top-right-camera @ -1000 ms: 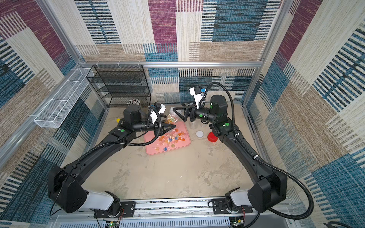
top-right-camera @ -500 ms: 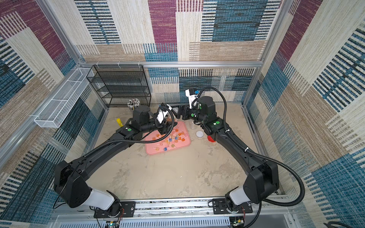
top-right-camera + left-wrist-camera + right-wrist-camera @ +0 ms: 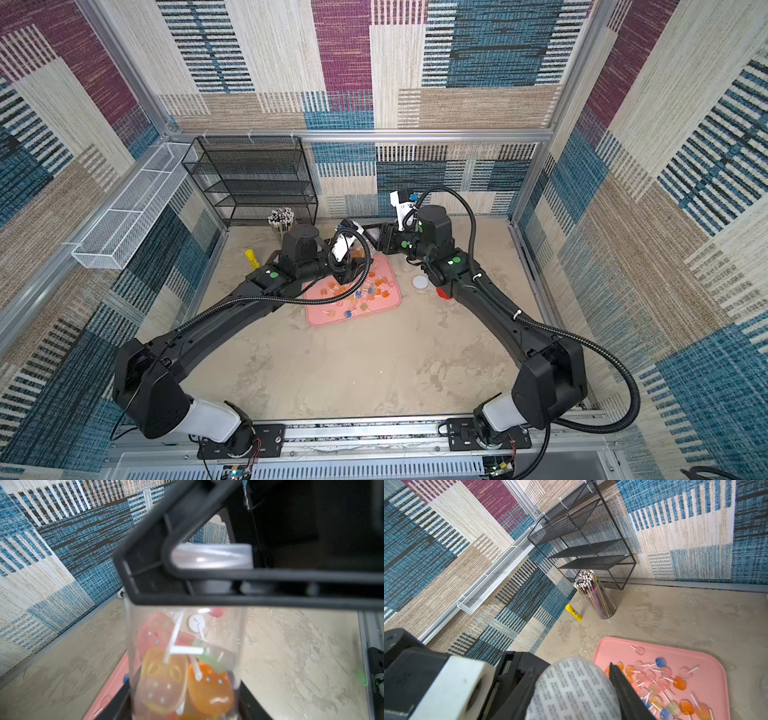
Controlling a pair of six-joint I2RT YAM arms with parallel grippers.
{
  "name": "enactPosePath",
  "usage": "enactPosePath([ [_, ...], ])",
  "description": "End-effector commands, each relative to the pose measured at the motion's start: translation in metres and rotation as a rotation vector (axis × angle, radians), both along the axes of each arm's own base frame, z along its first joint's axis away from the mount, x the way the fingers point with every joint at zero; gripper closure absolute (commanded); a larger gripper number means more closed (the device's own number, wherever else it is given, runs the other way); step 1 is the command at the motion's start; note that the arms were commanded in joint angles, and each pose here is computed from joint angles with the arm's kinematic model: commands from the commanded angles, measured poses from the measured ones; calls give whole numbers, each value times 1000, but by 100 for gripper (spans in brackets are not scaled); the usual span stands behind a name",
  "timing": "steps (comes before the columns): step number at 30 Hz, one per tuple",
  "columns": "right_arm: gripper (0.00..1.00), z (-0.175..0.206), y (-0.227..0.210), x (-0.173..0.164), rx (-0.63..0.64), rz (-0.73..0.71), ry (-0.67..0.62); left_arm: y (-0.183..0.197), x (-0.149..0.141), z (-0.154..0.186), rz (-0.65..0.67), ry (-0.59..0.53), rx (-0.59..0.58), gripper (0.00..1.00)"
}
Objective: Pour the candies out of the jar
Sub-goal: Unscrew the lid from the jar.
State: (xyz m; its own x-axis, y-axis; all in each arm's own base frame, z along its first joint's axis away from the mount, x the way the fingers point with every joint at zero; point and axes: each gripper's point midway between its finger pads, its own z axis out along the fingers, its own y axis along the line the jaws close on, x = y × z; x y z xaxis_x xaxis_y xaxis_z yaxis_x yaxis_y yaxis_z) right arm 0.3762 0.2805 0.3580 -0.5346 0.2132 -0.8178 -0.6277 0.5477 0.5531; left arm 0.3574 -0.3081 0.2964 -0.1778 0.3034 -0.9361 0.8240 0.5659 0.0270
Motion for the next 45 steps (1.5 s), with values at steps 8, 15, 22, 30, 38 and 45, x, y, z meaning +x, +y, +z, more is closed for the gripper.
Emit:
enactPosePath([
  [8, 59, 46, 17, -81, 5, 431, -351, -17, -95, 62, -620, 38, -264, 100],
  [15, 57, 47, 13, -85, -15, 426, -363, -18, -96, 62, -635, 64, -270, 100],
  [22, 29, 47, 2, -65, -36, 318, -322, -17, -84, 58, -553, 45, -243, 100],
  [30, 0, 55, -25, -36, -7, 130, -223, -8, -50, 46, -333, 6, -193, 100],
  [38, 0, 42, -21, -19, 28, 101, -109, -7, -21, 23, -193, 42, -108, 100],
  [45, 3, 26, -19, -9, -1, 47, -73, -2, -8, 13, -106, 29, -53, 100],
])
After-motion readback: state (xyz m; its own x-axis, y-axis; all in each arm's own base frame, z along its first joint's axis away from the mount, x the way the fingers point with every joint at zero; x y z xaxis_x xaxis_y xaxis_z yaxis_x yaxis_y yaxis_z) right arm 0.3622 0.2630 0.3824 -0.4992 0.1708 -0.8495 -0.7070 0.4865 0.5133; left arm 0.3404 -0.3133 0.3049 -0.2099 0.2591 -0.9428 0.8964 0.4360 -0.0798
